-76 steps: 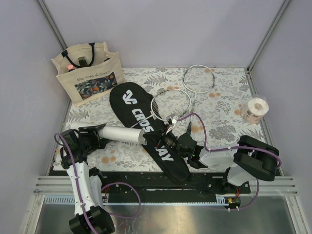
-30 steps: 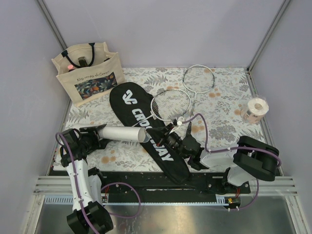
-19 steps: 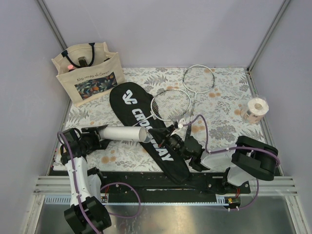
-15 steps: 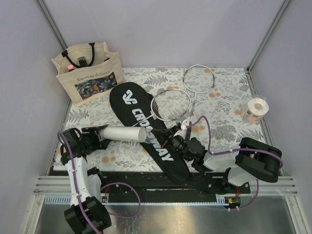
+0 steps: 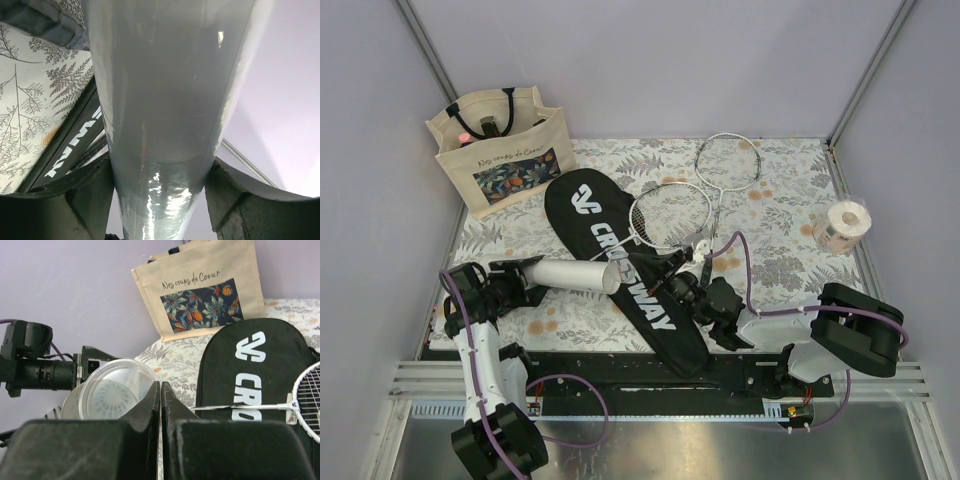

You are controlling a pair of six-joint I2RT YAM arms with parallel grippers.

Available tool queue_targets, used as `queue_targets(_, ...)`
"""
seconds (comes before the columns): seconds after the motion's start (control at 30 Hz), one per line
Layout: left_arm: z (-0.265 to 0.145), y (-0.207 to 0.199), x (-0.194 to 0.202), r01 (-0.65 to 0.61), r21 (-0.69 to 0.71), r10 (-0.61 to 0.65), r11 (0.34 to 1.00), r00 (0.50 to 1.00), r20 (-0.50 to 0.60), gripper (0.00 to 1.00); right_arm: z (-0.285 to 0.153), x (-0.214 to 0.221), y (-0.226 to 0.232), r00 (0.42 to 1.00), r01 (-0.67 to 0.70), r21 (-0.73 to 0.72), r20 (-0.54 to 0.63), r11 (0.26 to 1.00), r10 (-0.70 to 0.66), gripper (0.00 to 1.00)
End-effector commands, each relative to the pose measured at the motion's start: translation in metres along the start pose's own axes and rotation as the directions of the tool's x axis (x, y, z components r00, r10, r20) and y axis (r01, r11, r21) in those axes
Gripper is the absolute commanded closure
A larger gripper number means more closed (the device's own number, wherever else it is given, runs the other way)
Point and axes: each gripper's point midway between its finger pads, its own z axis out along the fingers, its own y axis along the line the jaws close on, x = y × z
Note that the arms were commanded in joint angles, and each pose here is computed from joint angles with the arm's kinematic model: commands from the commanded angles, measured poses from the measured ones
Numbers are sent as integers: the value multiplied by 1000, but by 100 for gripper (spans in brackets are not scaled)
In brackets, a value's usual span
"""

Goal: Pack up the badminton gear

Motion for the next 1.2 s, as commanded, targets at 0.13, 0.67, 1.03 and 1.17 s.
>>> queue_targets(0.13, -11, -25, 22, 51, 44, -46, 998, 993, -113, 49, 15, -72, 30, 969, -33, -80, 243, 996, 52, 100)
queue_targets(0.67, -9, -31, 15, 254, 41, -250, 966, 965, -82, 48, 47, -71, 32, 958, -8, 39, 286, 999, -3, 100)
queue_targets(1.03, -7, -41, 7, 291, 53, -288, 955, 956, -62, 48, 44, -58, 19, 964, 11, 119, 263, 993, -42, 100)
queue_targets(1.17, -5, -41, 4, 291, 49, -289, 955, 956, -49, 48, 47, -55, 18, 964, 23, 135, 260, 991, -58, 100)
